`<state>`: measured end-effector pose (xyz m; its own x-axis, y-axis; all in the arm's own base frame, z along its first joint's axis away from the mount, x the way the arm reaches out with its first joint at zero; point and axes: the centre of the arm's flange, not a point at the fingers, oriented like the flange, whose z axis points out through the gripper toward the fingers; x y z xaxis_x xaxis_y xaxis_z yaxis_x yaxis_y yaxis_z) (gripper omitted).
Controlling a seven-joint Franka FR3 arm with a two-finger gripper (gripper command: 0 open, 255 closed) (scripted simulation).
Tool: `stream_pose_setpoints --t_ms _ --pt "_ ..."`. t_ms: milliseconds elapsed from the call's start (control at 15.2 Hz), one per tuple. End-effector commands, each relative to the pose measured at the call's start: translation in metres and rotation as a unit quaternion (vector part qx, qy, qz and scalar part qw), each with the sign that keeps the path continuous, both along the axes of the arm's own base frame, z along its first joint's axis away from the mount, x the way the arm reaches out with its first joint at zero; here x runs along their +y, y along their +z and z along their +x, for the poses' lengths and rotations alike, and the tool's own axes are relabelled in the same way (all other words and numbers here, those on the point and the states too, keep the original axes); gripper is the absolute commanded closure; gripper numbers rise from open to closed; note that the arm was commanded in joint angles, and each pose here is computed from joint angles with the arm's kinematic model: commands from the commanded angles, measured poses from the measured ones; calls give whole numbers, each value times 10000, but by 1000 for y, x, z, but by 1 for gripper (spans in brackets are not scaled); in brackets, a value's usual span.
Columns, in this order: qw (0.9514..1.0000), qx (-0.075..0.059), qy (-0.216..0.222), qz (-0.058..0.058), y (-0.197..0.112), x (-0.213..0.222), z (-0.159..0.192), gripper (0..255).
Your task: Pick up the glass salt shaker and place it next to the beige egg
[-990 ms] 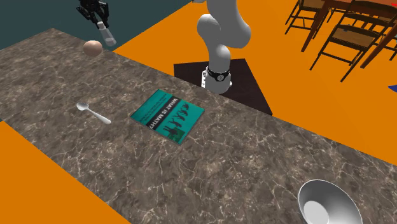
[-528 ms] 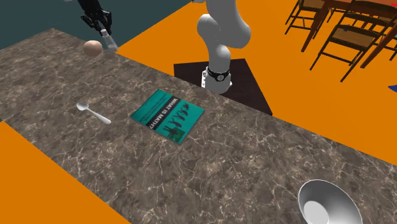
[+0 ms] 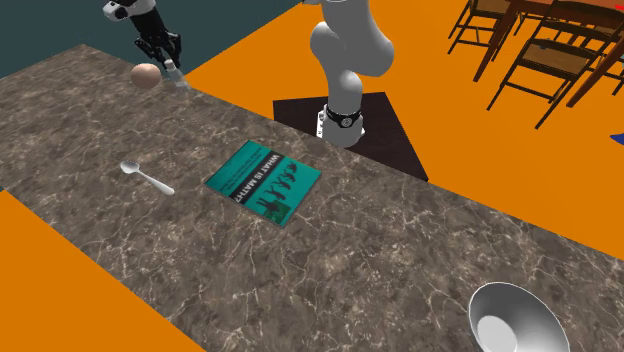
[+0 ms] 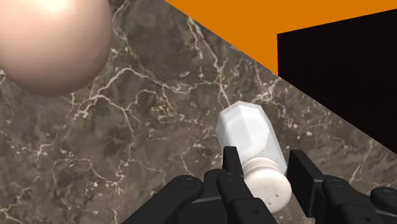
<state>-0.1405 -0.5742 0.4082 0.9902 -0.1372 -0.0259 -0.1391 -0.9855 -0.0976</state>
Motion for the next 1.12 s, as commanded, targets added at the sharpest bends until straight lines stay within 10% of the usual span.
stream_pose_setpoints --t_ms 0,726,792,1056 --pt "10000 0 0 -3 -10 1 0 255" --pt "10000 0 0 -3 -32 1 0 255" --pt "10000 0 0 -3 -33 1 0 0" --pt "10000 0 0 -3 -32 1 0 0"
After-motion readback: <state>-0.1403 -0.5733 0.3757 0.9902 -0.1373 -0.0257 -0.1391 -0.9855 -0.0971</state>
